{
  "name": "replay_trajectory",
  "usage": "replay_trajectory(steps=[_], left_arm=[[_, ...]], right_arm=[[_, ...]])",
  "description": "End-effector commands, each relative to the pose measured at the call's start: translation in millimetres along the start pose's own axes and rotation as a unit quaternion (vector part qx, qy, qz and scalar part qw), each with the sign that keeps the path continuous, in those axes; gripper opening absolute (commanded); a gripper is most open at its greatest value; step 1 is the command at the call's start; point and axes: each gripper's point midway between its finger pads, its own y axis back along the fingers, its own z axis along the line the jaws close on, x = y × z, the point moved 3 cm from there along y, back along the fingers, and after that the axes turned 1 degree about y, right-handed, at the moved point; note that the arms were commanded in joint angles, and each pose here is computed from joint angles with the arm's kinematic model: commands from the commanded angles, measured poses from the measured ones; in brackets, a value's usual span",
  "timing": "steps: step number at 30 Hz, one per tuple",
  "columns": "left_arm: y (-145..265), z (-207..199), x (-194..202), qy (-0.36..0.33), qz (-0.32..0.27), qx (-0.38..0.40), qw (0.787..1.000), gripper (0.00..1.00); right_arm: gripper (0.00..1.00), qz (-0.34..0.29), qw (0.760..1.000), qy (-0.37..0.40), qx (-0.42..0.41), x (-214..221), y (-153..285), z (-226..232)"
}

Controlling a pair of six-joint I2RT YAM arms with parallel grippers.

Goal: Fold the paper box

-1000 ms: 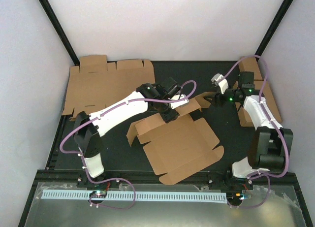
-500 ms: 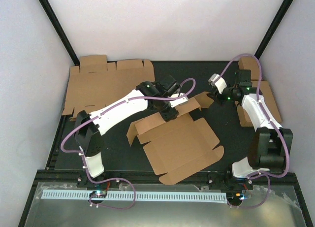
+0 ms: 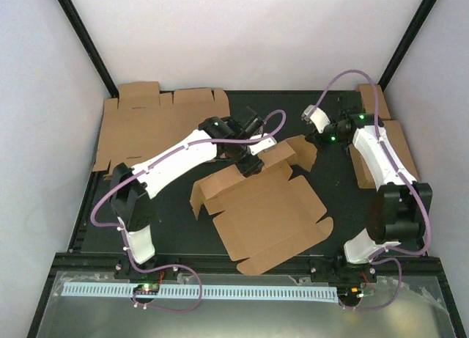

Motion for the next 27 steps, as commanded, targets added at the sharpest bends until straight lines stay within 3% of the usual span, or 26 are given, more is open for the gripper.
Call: replay_trajectory(steps=[1, 8, 16, 27], left_arm=[[-11, -4, 9, 0.023, 0.031, 0.034, 0.999, 0.54], [-9, 8, 3, 0.045, 0.014, 0.052, 0.998, 0.54], [-5, 19, -3, 0.056, 0.007, 0.066, 0.996, 0.54], [-11, 26, -6, 0.059, 0.008, 0.064, 0.996, 0.54]], right_arm=[[0.02, 0.014, 0.999, -0.036, -0.02, -18, 5, 11], [0.02, 0.024, 0.996, -0.081, -0.002, -39, 10, 6], [0.02, 0.078, 0.982, -0.171, -0.027, -54, 10, 8], [0.02, 0.062, 0.969, -0.235, -0.05, -86, 4, 35]])
